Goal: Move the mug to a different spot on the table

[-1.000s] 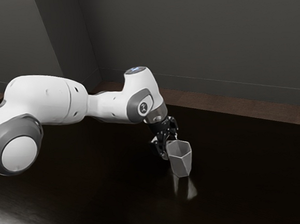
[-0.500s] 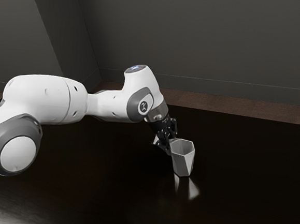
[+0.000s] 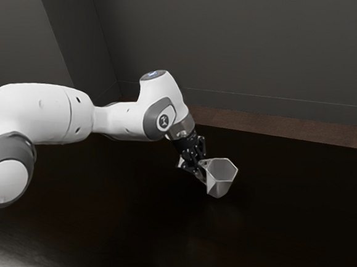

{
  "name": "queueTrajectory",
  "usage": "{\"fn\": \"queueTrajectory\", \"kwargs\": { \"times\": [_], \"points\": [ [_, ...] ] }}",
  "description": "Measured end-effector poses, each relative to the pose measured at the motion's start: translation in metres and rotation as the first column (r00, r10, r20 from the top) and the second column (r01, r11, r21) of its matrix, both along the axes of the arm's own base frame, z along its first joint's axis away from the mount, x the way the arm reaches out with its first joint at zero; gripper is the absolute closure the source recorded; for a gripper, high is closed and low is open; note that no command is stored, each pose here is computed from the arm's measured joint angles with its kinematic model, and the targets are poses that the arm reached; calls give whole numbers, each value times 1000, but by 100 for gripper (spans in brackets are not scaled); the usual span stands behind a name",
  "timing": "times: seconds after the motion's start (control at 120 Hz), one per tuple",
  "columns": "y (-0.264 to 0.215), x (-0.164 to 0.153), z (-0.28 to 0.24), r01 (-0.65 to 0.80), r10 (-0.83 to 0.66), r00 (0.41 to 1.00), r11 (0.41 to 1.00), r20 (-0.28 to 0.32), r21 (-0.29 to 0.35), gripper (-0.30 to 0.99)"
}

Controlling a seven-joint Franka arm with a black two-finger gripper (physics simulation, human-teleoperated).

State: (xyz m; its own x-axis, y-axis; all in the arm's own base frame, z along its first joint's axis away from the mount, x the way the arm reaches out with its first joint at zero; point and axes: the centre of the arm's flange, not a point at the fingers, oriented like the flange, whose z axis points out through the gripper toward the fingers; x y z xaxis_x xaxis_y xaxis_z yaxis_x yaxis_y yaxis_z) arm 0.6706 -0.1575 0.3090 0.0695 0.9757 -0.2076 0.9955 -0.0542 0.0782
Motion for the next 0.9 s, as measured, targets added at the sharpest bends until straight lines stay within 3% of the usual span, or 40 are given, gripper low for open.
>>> {"fn": "queueTrajectory", "kwargs": {
  "times": [0.133,0.408,0.683,0.9],
  "points": [
    [25,-14,21,-45,46,999,999,10,-13,67],
    [108,-69,36,-223,222,975,968,-21,-117,67],
    [201,-92,22,-350,350,936,921,-33,-168,67],
    [242,-105,14,-369,374,927,906,-19,-205,67]
  ]
}}
